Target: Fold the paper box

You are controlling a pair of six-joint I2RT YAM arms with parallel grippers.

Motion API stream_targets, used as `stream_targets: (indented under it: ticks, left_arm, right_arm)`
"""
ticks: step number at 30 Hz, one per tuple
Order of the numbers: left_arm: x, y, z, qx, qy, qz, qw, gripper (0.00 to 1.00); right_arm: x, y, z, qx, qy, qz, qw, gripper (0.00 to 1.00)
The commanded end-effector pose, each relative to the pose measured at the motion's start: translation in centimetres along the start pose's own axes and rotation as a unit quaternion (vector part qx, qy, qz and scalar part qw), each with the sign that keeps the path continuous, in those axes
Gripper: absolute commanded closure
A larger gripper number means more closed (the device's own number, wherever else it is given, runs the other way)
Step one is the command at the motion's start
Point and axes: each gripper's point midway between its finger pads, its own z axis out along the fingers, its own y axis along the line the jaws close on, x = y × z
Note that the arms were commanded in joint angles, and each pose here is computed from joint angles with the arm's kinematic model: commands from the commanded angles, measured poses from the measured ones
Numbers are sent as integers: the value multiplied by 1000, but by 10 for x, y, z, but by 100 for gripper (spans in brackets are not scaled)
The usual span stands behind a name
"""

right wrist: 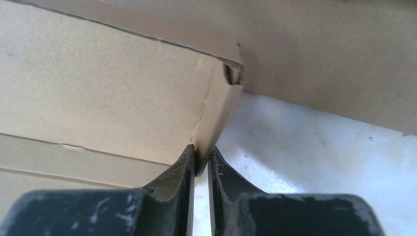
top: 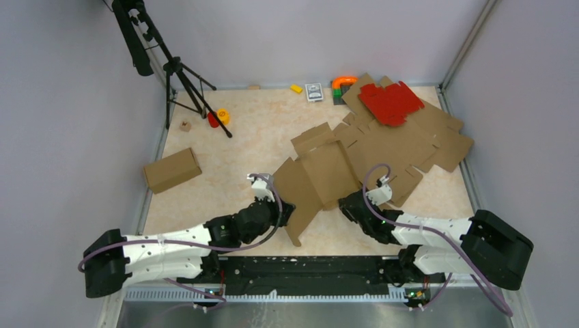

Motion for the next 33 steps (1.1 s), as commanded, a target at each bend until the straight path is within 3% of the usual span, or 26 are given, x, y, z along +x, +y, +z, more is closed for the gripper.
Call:
stream_targets:
  ticks: [1,3,10,33]
  left_arm:
    - [17,-5,-8,49,28,22,998,100]
    - [12,-19,-12,92,15,18,995,100]
    - [-13,-55,-23,175,-29,-17,984,100]
    - [-64,-101,-37,291,-136,-124,939,100]
  right_arm:
    - [-4,23,-1,-25,-11,12,1000,95]
    - [-5,22,-1,-25,-12,10,1000,100]
    - [-2,25,-1,-33,-6,-4,999,100]
    - [14,60,-11,-96,40,0,995,100]
